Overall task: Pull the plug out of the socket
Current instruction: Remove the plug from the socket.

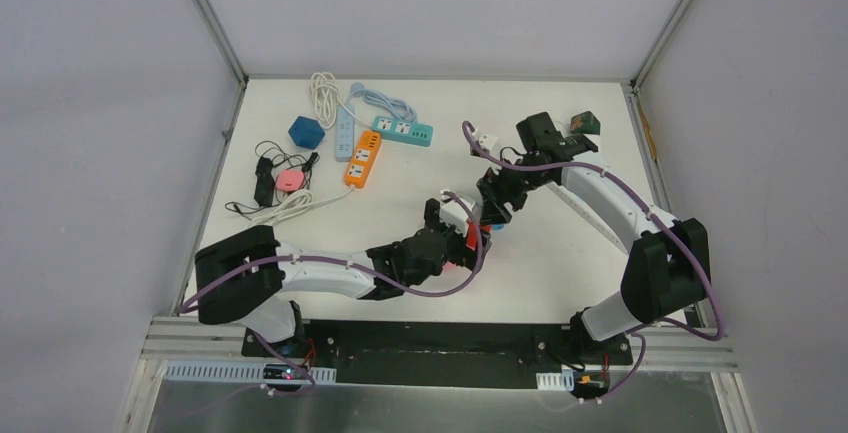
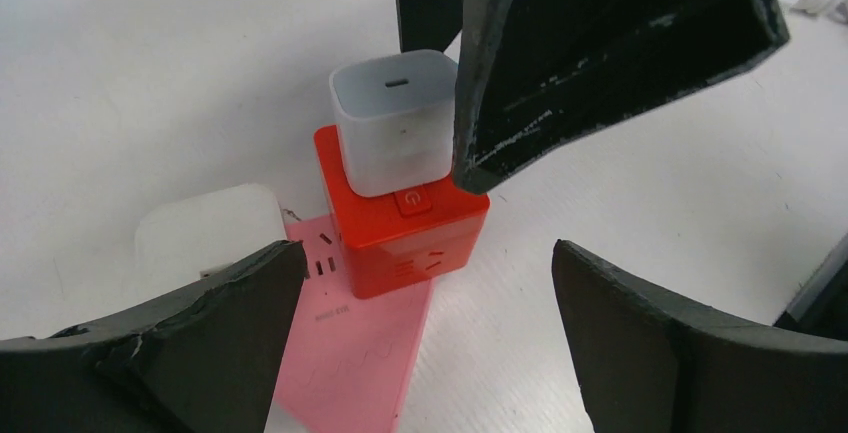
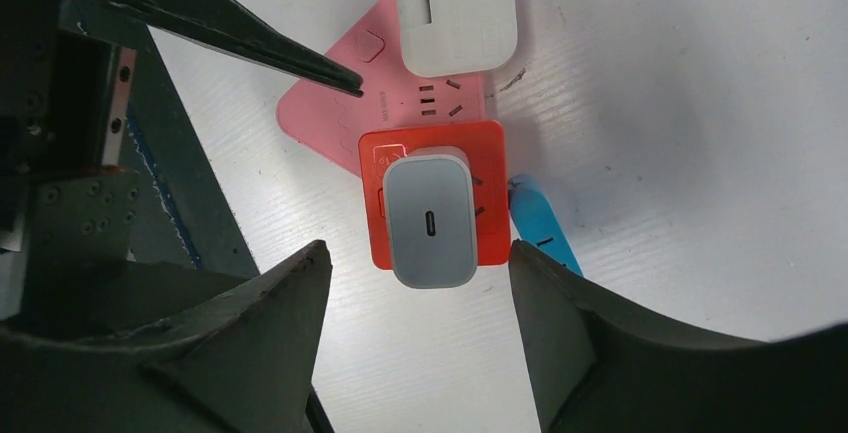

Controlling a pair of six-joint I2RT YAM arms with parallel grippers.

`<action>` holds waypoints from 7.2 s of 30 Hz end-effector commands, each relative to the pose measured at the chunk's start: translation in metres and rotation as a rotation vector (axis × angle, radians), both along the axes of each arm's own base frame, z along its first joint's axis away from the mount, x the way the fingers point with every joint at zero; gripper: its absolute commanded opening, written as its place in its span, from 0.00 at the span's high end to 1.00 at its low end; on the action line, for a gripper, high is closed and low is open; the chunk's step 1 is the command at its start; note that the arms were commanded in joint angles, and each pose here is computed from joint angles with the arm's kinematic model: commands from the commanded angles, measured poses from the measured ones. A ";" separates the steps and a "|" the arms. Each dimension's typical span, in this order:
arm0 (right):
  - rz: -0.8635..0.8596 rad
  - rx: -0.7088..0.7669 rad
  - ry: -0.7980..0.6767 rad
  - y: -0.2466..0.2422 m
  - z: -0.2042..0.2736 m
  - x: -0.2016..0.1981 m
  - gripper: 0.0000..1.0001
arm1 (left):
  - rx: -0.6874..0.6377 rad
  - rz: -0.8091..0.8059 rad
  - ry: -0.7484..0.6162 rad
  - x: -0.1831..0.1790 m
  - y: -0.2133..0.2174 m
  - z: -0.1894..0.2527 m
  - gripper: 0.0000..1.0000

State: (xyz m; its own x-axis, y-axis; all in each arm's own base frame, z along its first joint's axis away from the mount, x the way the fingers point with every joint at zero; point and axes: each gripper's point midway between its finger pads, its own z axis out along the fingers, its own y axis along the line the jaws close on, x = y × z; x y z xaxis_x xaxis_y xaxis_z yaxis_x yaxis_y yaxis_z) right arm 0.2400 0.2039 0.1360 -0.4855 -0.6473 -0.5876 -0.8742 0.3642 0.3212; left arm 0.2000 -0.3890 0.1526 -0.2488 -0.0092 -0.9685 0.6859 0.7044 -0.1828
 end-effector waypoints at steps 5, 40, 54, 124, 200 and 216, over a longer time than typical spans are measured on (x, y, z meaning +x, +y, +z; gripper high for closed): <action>-0.036 0.041 -0.040 0.006 0.019 0.016 0.31 | -0.051 0.123 -0.047 0.021 -0.020 0.014 0.04; -0.113 0.033 -0.069 0.008 0.022 0.023 0.36 | 0.035 -0.168 -0.134 0.006 -0.028 -0.040 0.86; -0.092 -0.057 -0.045 0.021 0.008 0.005 0.57 | 0.023 -0.185 -0.121 0.023 -0.017 -0.047 1.00; -0.053 -0.049 0.042 0.020 0.001 -0.015 1.00 | 0.034 -0.193 -0.101 0.025 -0.003 -0.060 1.00; -0.046 -0.092 -0.044 0.030 0.005 -0.018 1.00 | 0.056 -0.221 -0.055 0.030 0.000 -0.078 1.00; 0.083 0.029 0.042 0.052 0.016 -0.050 1.00 | 0.042 -0.233 -0.049 0.028 0.000 -0.078 1.00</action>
